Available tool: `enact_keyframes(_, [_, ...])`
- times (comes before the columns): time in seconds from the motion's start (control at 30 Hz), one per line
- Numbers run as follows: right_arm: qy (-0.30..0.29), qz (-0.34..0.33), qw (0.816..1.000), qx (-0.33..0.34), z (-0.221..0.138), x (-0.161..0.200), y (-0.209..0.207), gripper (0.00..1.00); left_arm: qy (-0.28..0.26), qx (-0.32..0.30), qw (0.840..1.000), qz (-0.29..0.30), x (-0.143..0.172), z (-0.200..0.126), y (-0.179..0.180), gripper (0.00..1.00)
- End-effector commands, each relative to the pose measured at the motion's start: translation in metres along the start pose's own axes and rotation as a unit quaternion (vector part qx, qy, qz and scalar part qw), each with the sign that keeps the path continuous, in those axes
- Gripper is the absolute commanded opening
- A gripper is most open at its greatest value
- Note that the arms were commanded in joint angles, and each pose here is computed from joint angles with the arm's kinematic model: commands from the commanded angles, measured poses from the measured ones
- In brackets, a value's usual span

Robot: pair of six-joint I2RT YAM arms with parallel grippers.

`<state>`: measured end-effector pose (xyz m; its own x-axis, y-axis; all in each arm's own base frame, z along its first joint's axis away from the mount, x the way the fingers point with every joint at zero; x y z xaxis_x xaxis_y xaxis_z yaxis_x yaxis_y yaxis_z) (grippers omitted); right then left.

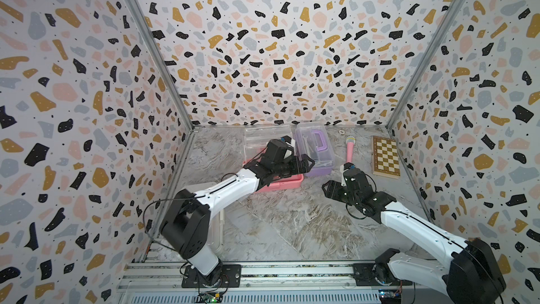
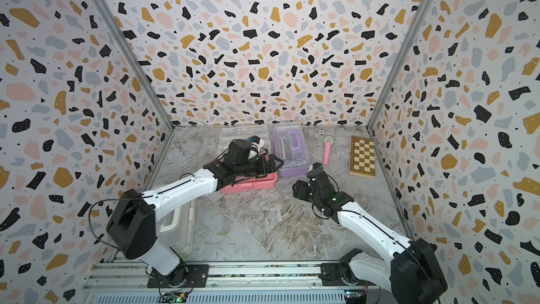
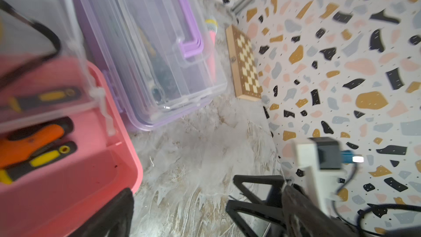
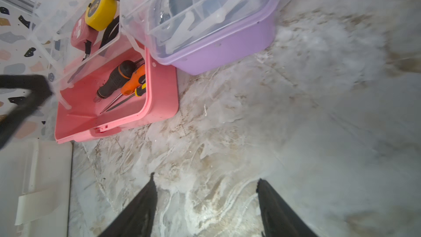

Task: Close toolboxes
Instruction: Move the toolbox to the center of the board.

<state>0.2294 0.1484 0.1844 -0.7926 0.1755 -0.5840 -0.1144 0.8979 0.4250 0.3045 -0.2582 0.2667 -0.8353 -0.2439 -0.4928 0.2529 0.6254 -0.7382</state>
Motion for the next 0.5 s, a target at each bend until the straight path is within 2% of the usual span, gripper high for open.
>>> enact_keyframes(0.0, [-0.018,0.023,0.999,-0.043,0.012,-0.016,0.023,0.71,-0.042,-0.027,0.999,-0.005,-0.012,-0.03,0.023,0.99])
enact_keyframes(0.1, [0.003,0.031,0.999,-0.043,0.03,-0.022,0.031,0.7,-0.071,-0.047,0.996,-0.023,-0.017,-0.054,0.044,0.99])
enact_keyframes(0.23, [-0.001,0.036,0.997,-0.061,0.054,-0.033,0.049,0.68,-0.1,-0.078,0.991,-0.043,-0.018,-0.079,0.072,0.99])
enact_keyframes(0.47, [0.03,0.059,0.995,-0.072,0.099,-0.043,0.072,0.63,-0.123,-0.105,0.985,-0.064,-0.018,-0.105,0.103,0.99])
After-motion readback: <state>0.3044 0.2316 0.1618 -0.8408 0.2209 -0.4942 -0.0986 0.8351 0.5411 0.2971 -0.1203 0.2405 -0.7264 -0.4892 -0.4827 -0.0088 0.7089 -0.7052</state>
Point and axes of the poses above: each gripper's point midway between its finger pads, its own z axis out along the fingers, its own y axis along the line the jaws close on, x = y × z, the point moved 9 cm from there along -z, back along the fingers, and after that the axes turned 6 degrees about -z, right-handed, at the moved point
